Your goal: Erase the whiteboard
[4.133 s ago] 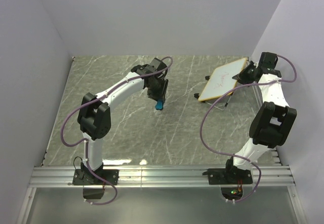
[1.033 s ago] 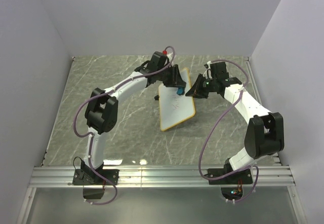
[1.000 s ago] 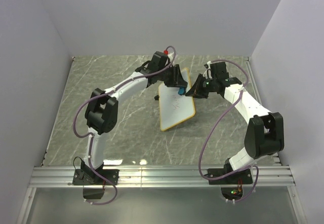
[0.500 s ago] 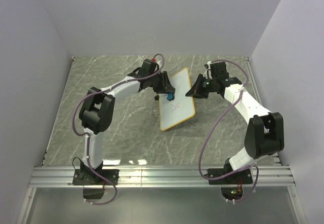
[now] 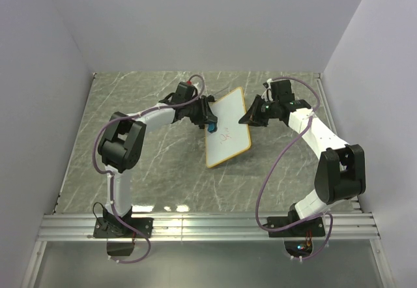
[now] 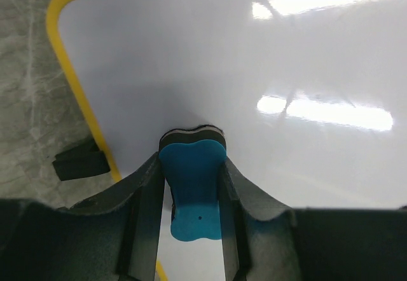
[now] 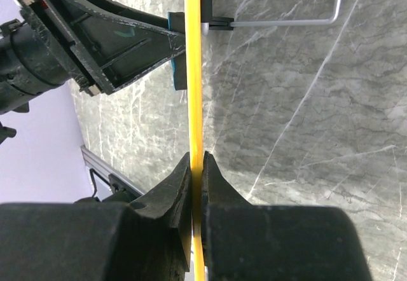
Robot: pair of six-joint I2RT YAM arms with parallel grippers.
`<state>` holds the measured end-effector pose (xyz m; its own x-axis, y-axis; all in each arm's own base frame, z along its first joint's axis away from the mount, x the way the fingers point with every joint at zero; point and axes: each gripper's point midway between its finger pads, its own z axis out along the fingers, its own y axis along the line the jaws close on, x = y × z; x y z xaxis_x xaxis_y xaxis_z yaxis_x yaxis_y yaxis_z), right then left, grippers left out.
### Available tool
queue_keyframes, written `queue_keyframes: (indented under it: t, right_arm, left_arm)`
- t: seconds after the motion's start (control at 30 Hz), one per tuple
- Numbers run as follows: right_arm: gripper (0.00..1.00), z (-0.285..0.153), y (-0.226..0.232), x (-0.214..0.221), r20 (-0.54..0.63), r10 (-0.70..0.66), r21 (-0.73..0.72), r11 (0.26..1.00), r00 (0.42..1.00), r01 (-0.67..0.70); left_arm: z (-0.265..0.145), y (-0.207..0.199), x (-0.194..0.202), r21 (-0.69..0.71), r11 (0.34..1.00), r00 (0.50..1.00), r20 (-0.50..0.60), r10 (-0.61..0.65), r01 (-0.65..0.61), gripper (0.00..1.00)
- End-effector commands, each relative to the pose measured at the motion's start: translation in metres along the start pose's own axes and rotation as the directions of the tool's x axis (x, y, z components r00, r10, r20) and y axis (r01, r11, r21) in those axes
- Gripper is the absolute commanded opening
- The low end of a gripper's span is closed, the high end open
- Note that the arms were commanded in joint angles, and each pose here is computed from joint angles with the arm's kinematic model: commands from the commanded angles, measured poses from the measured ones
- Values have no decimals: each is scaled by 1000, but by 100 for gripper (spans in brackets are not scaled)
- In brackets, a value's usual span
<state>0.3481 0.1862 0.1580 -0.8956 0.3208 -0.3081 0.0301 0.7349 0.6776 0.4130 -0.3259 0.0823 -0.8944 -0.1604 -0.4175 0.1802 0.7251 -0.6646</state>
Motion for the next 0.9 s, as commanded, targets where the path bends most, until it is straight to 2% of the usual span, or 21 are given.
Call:
queue_keyframes:
  t: [0.0,0.17,0.3,0.5,0.63,0.87]
  right_arm:
    - [0,1,9,6,-30,36,-21,999,999,-37]
    - [0,1,13,2,-22,37,-30,999,999,-38]
    - [0,2,12,0,-14,42,-35,998,999,-42]
    - [0,8,11,-6,3,52,-30,998,999,-52]
    - [0,19,6,-7,-3,85,-33,996,996,-85]
    - [0,28,-2,-1,-6,121,-32,992,993,-121]
  left_arm:
    - [4,34,31,-115,993,998,-61,-32,25,0]
    - [5,35,36,-107,994,996,-72,-44,36,0]
    - [2,20,44,-67,998,995,-96,-18,12,0]
    - [-10,-42,57,37,998,992,-117,55,-51,0]
    - [-30,-82,54,105,994,995,-98,37,-27,0]
    - [-46,-129,63,170,984,991,-112,72,-52,0]
